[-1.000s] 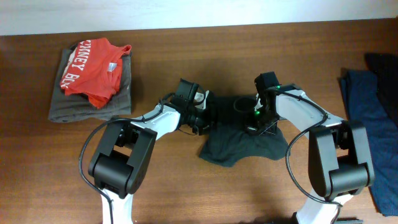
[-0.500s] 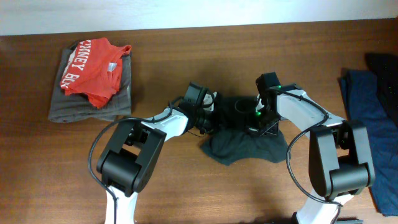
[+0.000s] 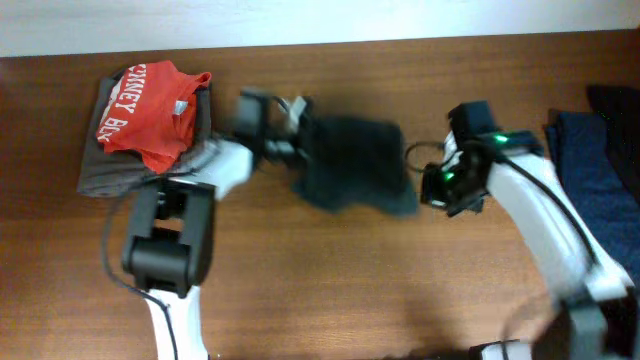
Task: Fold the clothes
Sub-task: 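Carry the bundle with the left gripper onto the folded shirt stack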
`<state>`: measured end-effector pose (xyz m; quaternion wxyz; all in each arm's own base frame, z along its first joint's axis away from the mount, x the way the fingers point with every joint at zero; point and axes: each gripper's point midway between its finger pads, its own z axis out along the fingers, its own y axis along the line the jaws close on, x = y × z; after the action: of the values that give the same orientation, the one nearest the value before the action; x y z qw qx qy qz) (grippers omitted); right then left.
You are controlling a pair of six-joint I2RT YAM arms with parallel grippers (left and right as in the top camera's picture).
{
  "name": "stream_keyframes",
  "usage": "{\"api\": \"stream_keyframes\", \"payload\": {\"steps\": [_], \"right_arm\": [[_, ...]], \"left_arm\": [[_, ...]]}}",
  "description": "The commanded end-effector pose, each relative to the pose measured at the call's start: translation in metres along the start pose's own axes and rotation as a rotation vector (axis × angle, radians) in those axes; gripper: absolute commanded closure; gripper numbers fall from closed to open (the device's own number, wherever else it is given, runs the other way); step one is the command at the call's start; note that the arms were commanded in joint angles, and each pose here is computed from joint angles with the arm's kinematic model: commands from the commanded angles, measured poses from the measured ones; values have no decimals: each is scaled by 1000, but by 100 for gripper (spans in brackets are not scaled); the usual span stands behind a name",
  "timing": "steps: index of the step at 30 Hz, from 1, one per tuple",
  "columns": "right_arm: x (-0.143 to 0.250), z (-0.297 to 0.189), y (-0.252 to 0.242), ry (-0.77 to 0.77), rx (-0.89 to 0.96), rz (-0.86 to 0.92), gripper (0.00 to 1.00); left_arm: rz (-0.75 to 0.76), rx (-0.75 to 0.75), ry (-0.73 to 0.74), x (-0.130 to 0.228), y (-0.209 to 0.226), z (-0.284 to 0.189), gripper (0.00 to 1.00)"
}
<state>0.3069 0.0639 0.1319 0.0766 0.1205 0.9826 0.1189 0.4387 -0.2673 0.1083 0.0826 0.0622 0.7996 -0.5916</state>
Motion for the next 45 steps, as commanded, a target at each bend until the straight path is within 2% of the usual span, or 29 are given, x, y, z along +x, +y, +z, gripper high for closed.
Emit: {"api": "stream_keyframes", "payload": {"steps": [1, 4, 5, 8, 11, 14, 16, 19, 24, 33, 34, 40, 43, 45], "right_arm": [[-12, -56, 9, -187, -38, -46, 96], [-9, -76, 13, -250, -61, -59, 96], [-7, -82, 13, -264, -66, -61, 96], [-5, -82, 12, -256, -64, -60, 96], [-4, -79, 11, -241, -58, -57, 96], [-2, -76, 10, -228, -54, -54, 96], [2, -75, 8, -208, -46, -51, 96], [4, -74, 7, -199, -42, -48, 96], [7, -74, 6, -187, -38, -46, 96], [12, -73, 4, -167, -31, -42, 96], [13, -73, 4, -164, -30, -42, 96], [13, -73, 3, -162, -26, -57, 96], [13, -73, 3, -163, -24, -57, 96], [13, -73, 3, -165, -24, -57, 96]], "left_arm": [[231, 104, -152, -75, -87, -84, 99], [321, 46, -314, -123, -111, -139, 99], [352, -10, -432, -150, -120, -177, 100], [335, -117, -632, -183, -117, -239, 100], [289, -191, -762, -198, -100, -283, 100], [197, -256, -885, -205, -77, -330, 100], [13, -348, -1028, -203, -40, -384, 100], [-184, -395, -1116, -193, 0, -412, 100], [-337, -447, -1133, -173, 56, -415, 100], [-670, -451, -1021, -101, 150, -369, 100], [-683, -448, -1014, -96, 154, -368, 100], [-689, -432, -966, -81, 153, -372, 84], [-704, -435, -951, -75, 146, -373, 79], [-627, -420, -919, -77, 127, -372, 74]]}}
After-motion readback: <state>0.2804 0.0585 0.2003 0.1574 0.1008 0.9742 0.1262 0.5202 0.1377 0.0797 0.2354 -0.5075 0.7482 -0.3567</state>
